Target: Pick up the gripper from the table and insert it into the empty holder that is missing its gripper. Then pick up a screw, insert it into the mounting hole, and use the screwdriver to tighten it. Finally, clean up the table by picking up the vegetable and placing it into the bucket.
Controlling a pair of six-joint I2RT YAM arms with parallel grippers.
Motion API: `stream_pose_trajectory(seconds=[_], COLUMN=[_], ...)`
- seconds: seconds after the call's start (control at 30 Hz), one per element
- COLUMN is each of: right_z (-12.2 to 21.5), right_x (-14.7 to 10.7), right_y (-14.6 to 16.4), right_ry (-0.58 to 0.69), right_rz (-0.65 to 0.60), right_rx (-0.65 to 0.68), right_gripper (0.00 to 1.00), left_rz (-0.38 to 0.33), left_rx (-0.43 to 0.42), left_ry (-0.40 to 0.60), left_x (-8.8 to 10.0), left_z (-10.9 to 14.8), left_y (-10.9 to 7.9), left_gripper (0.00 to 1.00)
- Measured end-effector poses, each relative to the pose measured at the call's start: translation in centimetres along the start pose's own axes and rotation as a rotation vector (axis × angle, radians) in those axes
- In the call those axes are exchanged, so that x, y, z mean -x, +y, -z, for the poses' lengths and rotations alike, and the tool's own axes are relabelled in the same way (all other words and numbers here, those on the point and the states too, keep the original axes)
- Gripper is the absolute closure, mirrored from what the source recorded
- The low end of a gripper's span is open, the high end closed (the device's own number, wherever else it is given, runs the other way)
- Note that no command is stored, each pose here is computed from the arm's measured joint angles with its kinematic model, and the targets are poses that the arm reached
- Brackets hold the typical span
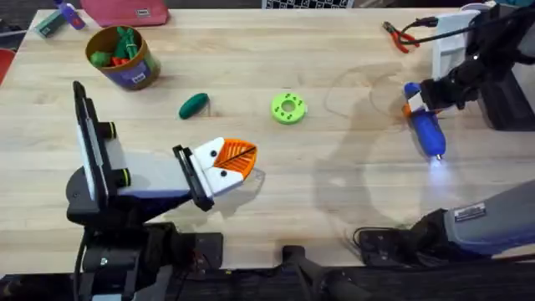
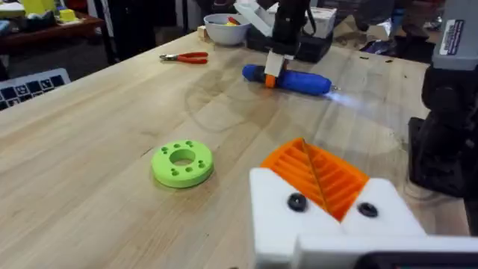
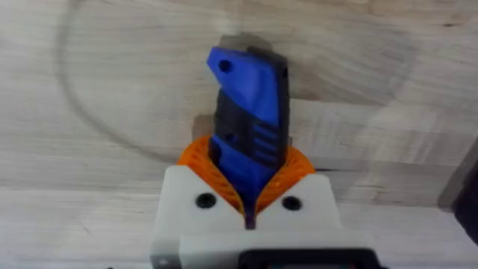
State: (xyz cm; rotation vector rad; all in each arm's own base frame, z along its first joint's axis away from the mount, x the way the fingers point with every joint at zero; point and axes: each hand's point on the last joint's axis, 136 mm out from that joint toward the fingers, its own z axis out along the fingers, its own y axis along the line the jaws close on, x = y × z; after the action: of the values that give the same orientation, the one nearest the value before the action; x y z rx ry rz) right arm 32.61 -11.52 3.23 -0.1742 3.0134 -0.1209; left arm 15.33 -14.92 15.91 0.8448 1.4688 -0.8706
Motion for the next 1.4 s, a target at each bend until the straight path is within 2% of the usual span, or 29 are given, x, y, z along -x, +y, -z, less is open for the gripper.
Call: stream_pose_trajectory(seconds=[0.13,0.23,0.37,0.6,0.73,0.83,1.0,1.17,1.3,1.4], right_z=[0.9,3.2,8.4,17.1,23.1,28.1,36.0,39.6,41.8,44.5], right_x=[0.2,1.5,3.6,5.9,7.4,7.9,6.7,4.7,3.9,2.9], right_y=[1.0,2.1,3.8,7.8,9.9,11.7,16.2,20.3,23.6,26.2], right_ry=[-0.015,-0.09,-0.248,-0.536,-0.768,-0.951,-1.197,-1.264,-1.307,-1.388], right_rz=[0.012,0.01,0.005,0.007,-0.043,-0.065,-0.017,0.067,0.158,0.25], right_rx=[0.019,0.009,-0.018,-0.016,0.023,0.094,0.321,0.539,0.66,0.751], right_gripper=[0.976,0.976,0.976,0.976,0.976,0.976,0.976,0.976,0.976,0.977], left_rz=[0.0,0.0,0.0,0.0,0.0,0.0,0.0,0.0,0.0,0.0], left_rx=[0.0,0.0,0.0,0.0,0.0,0.0,0.0,0.0,0.0,0.0], left_ry=[0.0,0.0,0.0,0.0,0.0,0.0,0.0,0.0,0.0,0.0], left_x=[0.0,0.0,0.0,0.0,0.0,0.0,0.0,0.0,0.0,0.0], left_z=[0.0,0.0,0.0,0.0,0.0,0.0,0.0,0.0,0.0,0.0], left_y=[0.0,0.0,0.0,0.0,0.0,0.0,0.0,0.0,0.0,0.0], left_gripper=[0.985,0.985,0.985,0.985,0.985,0.985,0.985,0.985,0.985,0.985])
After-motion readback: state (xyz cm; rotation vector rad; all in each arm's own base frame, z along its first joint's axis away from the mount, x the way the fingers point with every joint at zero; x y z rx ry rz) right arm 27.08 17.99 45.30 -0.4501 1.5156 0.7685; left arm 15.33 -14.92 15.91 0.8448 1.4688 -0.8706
